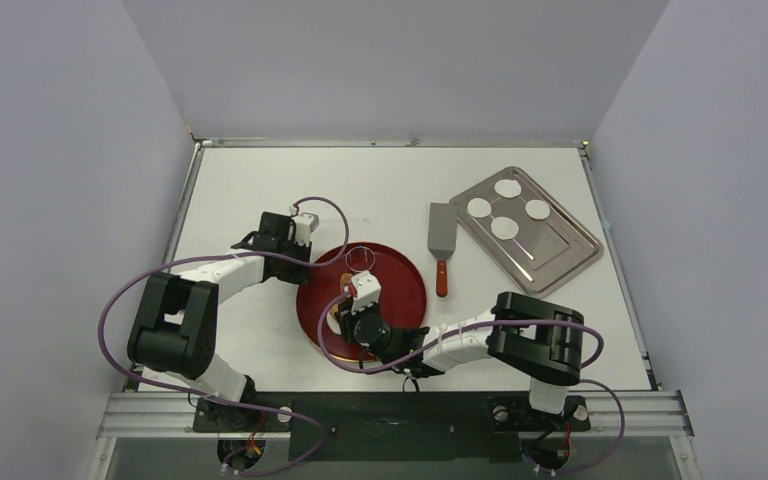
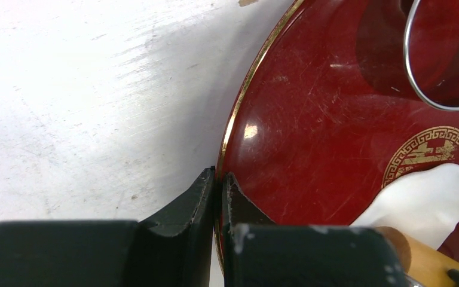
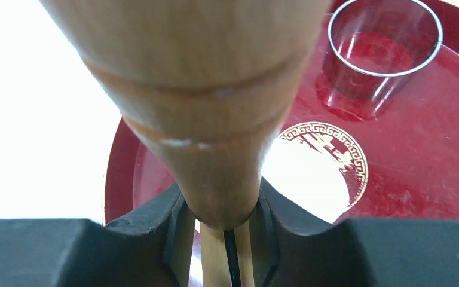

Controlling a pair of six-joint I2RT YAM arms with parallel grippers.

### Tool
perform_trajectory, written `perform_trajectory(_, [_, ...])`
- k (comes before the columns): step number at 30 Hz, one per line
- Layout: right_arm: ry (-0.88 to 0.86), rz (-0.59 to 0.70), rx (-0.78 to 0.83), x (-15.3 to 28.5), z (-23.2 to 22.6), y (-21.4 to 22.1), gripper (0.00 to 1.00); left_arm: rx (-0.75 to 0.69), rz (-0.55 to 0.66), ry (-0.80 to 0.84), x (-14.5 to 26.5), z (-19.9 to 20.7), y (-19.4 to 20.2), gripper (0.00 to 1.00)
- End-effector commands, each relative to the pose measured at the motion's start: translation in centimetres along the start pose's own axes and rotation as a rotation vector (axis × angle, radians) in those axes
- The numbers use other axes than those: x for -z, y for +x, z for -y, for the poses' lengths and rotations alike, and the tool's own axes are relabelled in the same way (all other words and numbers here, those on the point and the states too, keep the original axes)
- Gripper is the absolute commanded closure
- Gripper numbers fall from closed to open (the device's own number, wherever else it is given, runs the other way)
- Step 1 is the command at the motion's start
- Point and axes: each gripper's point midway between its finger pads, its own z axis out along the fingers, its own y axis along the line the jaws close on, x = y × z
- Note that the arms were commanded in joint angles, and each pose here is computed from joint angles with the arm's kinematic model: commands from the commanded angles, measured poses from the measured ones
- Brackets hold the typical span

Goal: Roll out the dumpling wrappers from the dough
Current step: Flatten out the dough on the work surface.

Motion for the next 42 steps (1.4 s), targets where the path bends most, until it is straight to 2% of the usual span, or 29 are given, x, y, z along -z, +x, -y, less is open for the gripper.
perform_trajectory(1, [-0.098, -0.159, 0.045, 0.4, -1.4, 6.9, 1.00, -0.015, 0.066, 0.004, 0.3, 0.2, -2.0, 1.00])
perform_trajectory(9, [-0.129, -0.232, 0.063, 1.5, -1.2, 9.4, 1.00, -0.011, 0.065, 0.002, 0.2, 0.1, -2.0, 1.00])
perform_trajectory(16, [-0.247, -0.337, 0.104, 1.7, -3.4, 11.4, 1.00, -0.010, 0.063, 0.001, 0.2, 0.1, -1.9, 1.00])
perform_trajectory(34, [-0.301, -0.434, 0.117, 3.9, -3.1, 14.3, 1.00, -0.008, 0.062, -0.004, 0.2, 0.0, -1.9, 1.00])
perform_trajectory(42, [-0.392, -0.451, 0.143, 4.3, -4.1, 13.5, 1.00, -0.009, 0.063, -0.007, 0.2, -0.1, -1.9, 1.00])
